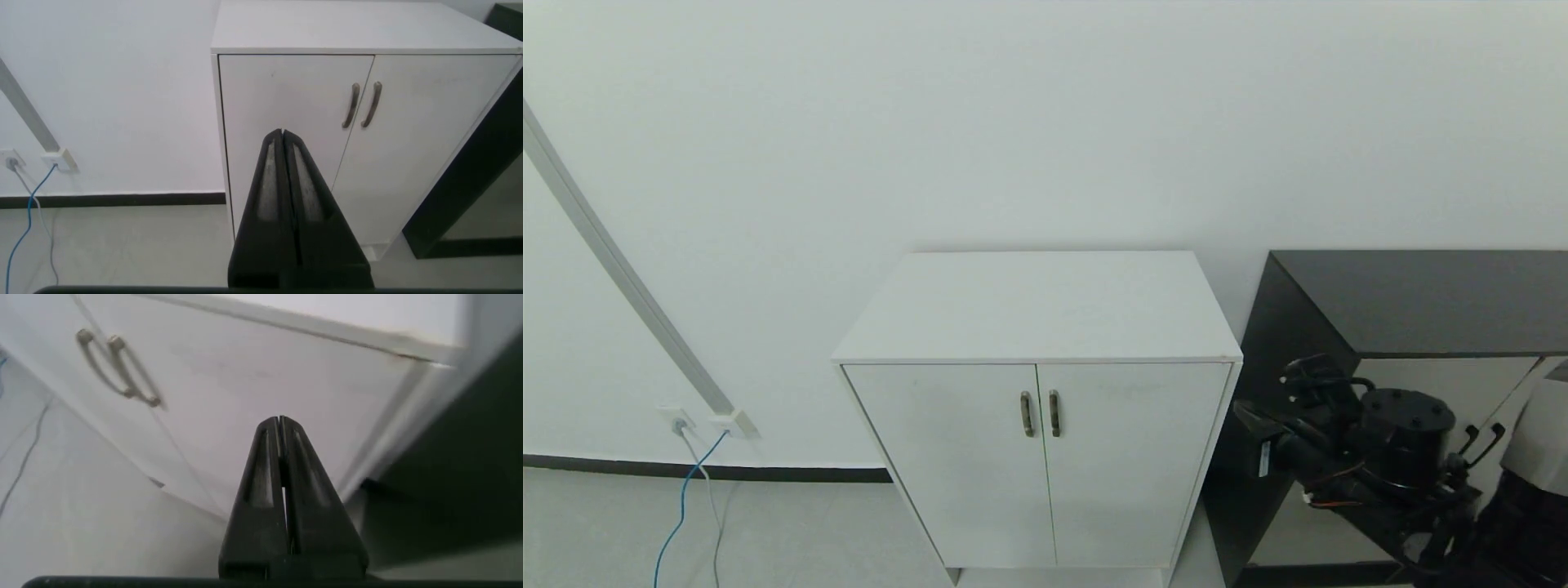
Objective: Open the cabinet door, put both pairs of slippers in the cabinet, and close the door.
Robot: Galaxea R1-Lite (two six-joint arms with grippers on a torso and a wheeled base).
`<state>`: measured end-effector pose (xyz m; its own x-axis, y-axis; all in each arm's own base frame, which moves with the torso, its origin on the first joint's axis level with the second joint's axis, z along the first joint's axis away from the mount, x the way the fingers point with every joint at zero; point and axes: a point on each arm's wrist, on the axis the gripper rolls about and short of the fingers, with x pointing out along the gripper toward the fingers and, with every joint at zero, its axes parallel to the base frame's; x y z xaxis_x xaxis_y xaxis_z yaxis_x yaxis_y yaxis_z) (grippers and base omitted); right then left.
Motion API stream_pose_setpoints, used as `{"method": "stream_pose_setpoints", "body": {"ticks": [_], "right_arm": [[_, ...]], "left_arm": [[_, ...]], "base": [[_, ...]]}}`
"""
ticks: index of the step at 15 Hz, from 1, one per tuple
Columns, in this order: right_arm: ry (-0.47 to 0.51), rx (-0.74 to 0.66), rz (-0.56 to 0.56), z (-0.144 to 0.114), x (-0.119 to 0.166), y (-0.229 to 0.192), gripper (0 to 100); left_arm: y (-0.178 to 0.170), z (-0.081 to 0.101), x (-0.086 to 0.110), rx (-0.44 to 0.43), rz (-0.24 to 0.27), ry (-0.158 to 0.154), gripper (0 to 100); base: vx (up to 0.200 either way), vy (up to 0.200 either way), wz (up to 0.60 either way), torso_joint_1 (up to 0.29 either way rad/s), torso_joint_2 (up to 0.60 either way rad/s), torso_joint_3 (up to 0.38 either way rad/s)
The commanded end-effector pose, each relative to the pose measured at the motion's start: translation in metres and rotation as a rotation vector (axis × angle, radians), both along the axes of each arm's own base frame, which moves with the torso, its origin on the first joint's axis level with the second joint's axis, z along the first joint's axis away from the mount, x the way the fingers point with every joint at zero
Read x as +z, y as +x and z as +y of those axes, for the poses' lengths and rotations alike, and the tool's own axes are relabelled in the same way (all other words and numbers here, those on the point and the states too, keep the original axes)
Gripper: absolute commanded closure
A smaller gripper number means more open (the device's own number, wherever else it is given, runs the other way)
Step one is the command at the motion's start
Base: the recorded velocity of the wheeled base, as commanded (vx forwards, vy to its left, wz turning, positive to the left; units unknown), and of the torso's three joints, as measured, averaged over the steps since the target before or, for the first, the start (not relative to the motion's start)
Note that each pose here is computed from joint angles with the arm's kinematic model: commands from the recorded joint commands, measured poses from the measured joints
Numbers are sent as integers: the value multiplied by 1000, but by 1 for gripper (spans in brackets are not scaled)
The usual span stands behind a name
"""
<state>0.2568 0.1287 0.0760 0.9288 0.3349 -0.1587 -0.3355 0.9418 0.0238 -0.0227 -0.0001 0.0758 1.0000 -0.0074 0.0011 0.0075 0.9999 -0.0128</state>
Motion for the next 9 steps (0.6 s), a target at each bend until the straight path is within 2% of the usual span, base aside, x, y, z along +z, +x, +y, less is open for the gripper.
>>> {"method": "stream_pose_setpoints", "body": {"ticks": [1,4,9], "right_arm": [[5,-99,-9,-37,11,-21,100],[8,-202,-20,-71,18,-42,100],[18,-274,-50,-94,34,-76,100]], "left_arm": [[0,0,0,0,0,0,100],[0,0,0,0,0,0,100],[0,0,0,0,0,0,100]], "base": [[0,0,0,0,0,0],[0,0,0,0,0,0],[0,0,0,0,0,0]]}}
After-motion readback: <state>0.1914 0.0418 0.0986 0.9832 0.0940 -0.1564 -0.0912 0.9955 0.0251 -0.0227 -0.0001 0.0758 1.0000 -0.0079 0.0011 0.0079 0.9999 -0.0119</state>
